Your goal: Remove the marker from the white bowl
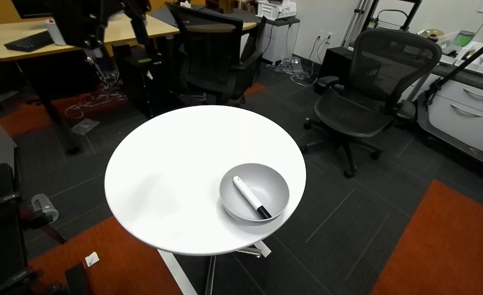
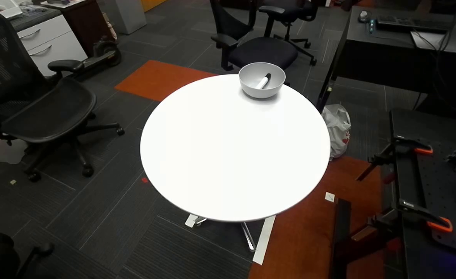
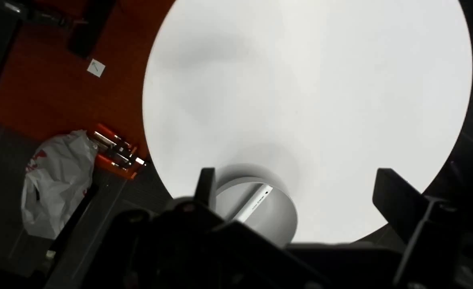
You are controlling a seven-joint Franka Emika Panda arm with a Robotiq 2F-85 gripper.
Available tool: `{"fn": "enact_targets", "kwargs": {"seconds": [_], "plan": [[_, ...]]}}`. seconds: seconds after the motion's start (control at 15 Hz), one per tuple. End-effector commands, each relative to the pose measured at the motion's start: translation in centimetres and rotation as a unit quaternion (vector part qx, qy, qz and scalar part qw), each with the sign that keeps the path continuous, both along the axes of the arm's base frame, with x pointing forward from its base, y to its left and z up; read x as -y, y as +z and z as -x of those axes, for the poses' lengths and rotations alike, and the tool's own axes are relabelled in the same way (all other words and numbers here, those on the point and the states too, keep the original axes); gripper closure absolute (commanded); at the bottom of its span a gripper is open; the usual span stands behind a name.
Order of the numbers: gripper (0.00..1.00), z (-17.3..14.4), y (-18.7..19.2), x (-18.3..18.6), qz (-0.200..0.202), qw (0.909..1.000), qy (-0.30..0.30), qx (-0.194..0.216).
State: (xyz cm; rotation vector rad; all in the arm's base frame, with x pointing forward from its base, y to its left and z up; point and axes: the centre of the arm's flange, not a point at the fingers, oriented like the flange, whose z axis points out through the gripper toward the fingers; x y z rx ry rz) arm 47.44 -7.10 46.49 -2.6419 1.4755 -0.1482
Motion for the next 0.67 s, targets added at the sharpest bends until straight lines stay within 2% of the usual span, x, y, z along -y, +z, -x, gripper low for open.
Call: {"fn": "enact_targets", "kwargs": {"seconds": [0.0, 0.27, 0.53, 0.6], "plan": [[0.0, -5.5, -2.1, 3.1, -0.012, 0.9948, -0.101, -0.009], [0.0, -7.8, -5.9, 7.4, -0.027, 0.9765, -0.212, -0.032], [0.0, -8.5, -9.4, 11.2, -0.027, 0.9454, -0.32, -0.054], [0.0, -6.8, -8.9, 10.5, -0.027, 0.9591, -0.276, -0.055]]}}
